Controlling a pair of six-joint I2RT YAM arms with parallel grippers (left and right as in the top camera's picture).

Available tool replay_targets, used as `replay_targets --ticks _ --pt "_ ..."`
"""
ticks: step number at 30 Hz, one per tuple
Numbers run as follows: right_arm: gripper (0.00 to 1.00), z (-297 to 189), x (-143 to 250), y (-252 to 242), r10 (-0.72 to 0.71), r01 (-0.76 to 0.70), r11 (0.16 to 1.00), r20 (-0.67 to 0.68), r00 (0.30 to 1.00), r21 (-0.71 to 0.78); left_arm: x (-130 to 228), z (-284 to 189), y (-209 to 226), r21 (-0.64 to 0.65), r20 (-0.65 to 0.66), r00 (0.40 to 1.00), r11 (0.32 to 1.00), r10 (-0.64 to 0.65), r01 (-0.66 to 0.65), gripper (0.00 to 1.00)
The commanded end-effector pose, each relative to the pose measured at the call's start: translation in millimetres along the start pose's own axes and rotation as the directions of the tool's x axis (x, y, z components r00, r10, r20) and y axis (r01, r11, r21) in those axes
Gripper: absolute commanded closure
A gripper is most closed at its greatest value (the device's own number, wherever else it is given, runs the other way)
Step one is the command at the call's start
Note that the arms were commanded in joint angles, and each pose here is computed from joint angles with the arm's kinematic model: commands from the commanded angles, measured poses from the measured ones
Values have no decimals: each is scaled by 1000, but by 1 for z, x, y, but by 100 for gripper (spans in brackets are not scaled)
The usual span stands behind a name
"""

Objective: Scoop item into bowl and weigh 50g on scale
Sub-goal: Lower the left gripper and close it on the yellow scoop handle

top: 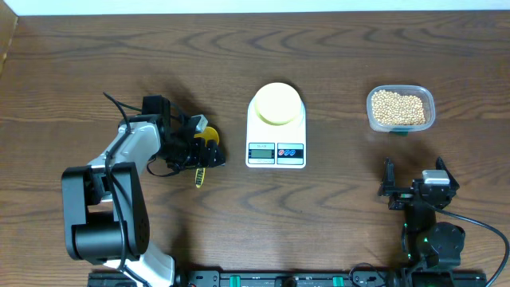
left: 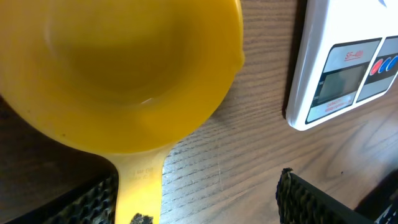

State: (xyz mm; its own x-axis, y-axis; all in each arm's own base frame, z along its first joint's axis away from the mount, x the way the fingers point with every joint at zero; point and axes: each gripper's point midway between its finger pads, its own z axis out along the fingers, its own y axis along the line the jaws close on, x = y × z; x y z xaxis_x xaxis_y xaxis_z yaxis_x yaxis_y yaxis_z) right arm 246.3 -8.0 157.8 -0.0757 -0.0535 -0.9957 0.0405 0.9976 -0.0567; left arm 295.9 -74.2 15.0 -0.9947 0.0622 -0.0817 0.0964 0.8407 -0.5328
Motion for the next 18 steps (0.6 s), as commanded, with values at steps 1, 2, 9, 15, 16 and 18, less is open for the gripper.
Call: replay_targets --ticks 1,2,9,15,16,18 --pt "1 0 1 -1 16 -16 1000 1 1000 2 26 17 21 -68 -82 996 997 -26 20 17" --pt "1 0 1 -1 16 -16 1000 1 1000 2 28 18 24 -82 -89 995 996 -35 27 17" --pt "1 0 1 -1 16 -16 1000 1 1000 2 36 30 31 -81 -132 989 995 -64 54 25" --pt "1 0 1 -1 16 -16 1000 1 1000 2 43 46 40 -83 -170 978 991 -118 106 31" --pt "1 0 1 -1 16 -16 1000 1 1000 2 43 48 42 -85 -170 976 989 -132 119 32" --pt "1 0 1 -1 16 -16 1000 1 1000 2 42 49 42 -87 -166 976 988 -139 126 37"
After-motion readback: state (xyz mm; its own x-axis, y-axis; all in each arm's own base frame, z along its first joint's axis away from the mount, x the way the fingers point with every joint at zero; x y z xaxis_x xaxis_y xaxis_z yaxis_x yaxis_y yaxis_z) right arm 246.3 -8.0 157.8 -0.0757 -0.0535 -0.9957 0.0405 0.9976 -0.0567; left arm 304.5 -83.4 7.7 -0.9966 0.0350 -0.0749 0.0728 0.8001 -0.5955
